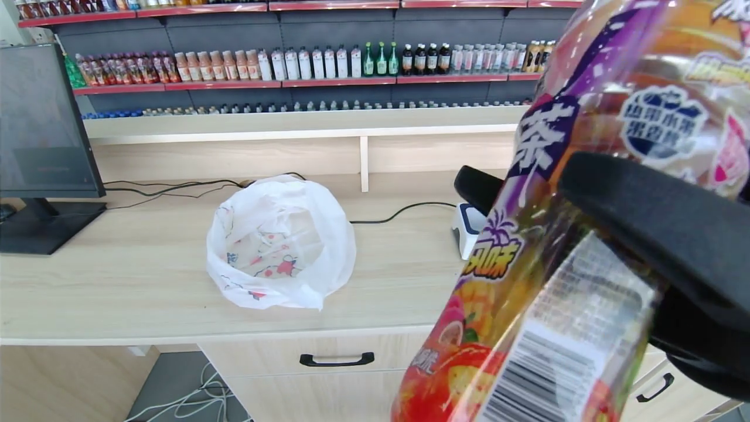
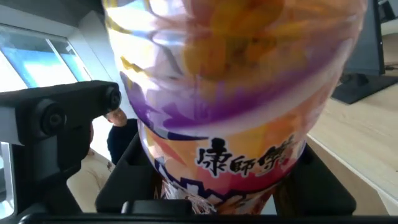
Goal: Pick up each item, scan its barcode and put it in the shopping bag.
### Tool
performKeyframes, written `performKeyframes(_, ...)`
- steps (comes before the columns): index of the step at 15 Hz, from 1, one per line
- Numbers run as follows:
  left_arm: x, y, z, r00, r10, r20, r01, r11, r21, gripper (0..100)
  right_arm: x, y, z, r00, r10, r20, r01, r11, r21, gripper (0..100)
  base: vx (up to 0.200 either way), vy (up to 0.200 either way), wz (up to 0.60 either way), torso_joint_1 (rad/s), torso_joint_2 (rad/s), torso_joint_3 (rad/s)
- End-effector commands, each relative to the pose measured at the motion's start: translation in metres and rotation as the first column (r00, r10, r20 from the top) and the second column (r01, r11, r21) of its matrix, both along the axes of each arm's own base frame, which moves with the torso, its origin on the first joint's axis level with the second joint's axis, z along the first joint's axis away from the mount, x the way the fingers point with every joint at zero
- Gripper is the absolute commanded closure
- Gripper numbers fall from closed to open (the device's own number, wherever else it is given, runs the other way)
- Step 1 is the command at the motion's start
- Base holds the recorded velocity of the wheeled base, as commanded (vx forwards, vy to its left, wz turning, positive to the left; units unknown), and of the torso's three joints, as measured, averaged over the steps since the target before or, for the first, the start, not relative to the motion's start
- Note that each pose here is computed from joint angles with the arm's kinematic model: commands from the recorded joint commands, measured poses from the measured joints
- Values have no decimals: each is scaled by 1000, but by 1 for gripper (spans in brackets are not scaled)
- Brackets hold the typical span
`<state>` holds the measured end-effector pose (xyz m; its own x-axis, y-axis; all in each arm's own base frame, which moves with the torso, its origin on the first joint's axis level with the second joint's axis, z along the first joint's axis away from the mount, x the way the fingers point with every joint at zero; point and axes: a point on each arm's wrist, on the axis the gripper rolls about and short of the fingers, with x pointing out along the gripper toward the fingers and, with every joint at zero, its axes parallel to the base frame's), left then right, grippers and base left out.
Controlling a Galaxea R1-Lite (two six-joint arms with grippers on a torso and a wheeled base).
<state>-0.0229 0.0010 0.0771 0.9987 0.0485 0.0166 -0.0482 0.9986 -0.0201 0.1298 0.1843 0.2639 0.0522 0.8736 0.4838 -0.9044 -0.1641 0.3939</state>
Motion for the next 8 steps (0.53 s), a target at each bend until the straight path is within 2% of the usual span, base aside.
performKeyframes(1, 0, 0, 0, 1000, 1, -1, -1, 1000, -1, 0, 6, 6, -6, 1000, 4, -10, -5, 1000, -23, 100, 0, 0, 0, 0, 0, 0)
performKeyframes(8, 0, 0, 0, 1000, 1, 0, -1, 1000, -1, 0, 9, 7, -8, 1000, -13, 2, 13, 999, -31, 100, 0, 0, 0, 0, 0, 0)
